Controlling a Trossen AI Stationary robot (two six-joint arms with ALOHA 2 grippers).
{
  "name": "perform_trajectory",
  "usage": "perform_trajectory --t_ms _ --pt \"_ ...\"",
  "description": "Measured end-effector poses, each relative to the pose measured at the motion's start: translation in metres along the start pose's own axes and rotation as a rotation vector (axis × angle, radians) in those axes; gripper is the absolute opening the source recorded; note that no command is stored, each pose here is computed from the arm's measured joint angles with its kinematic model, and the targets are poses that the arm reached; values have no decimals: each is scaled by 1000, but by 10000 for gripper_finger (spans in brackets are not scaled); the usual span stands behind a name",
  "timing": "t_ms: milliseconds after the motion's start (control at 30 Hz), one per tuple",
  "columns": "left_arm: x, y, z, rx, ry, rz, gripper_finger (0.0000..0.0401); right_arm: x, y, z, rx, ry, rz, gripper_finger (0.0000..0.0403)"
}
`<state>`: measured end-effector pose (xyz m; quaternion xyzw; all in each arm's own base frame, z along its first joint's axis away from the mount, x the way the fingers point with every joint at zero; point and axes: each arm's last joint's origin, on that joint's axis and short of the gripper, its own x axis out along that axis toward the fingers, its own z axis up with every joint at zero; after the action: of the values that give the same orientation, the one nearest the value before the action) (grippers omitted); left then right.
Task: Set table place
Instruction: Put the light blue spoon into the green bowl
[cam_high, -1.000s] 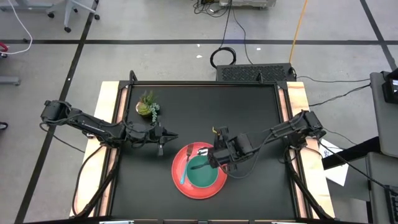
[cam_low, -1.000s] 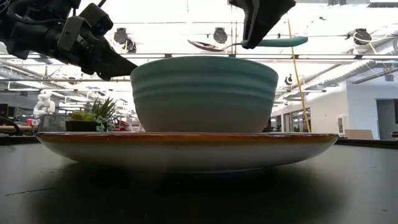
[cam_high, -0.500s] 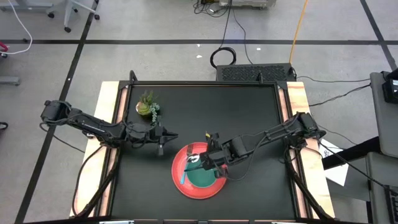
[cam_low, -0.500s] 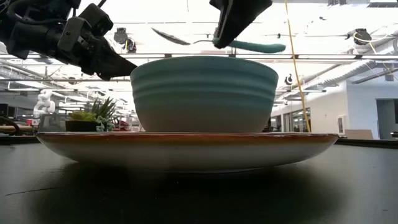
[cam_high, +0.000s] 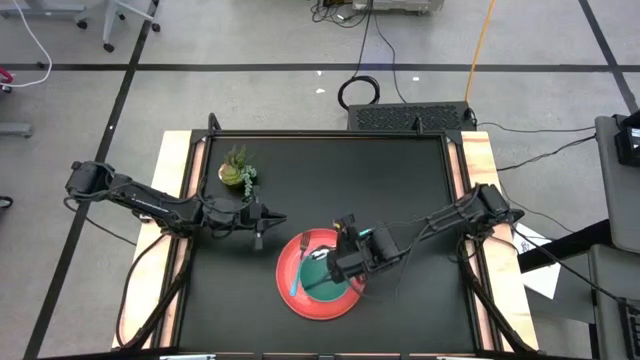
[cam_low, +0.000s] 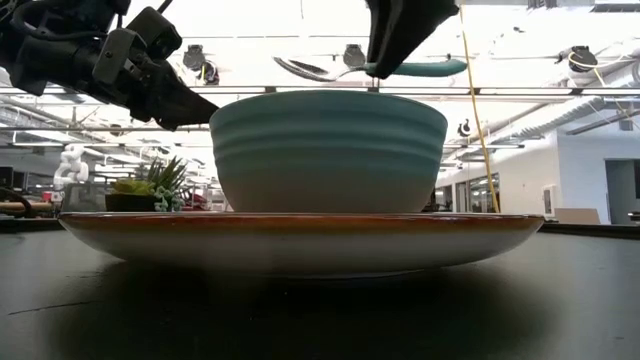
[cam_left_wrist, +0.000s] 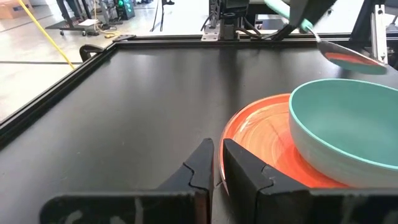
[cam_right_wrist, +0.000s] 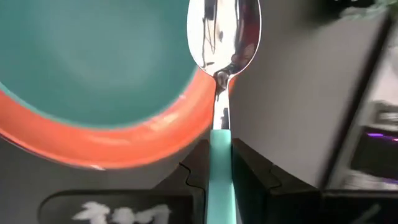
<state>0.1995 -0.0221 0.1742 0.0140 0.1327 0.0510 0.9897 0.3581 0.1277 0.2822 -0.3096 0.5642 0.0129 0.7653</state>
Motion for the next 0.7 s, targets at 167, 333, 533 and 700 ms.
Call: perform_trajectory --t_ms 167,333,533,700 --pt "0 0 0 -1 0 0 40 0 8 -1 -130 43 -59 33" --pt "0 0 0 -2 0 0 40 -4 15 6 -202 -14 -67 33" --pt "0 0 0 -4 0 0 40 -9 32 12 -362 -70 -127 33" --pt "0 0 0 -12 -1 0 40 8 45 9 -543 -23 -253 33"
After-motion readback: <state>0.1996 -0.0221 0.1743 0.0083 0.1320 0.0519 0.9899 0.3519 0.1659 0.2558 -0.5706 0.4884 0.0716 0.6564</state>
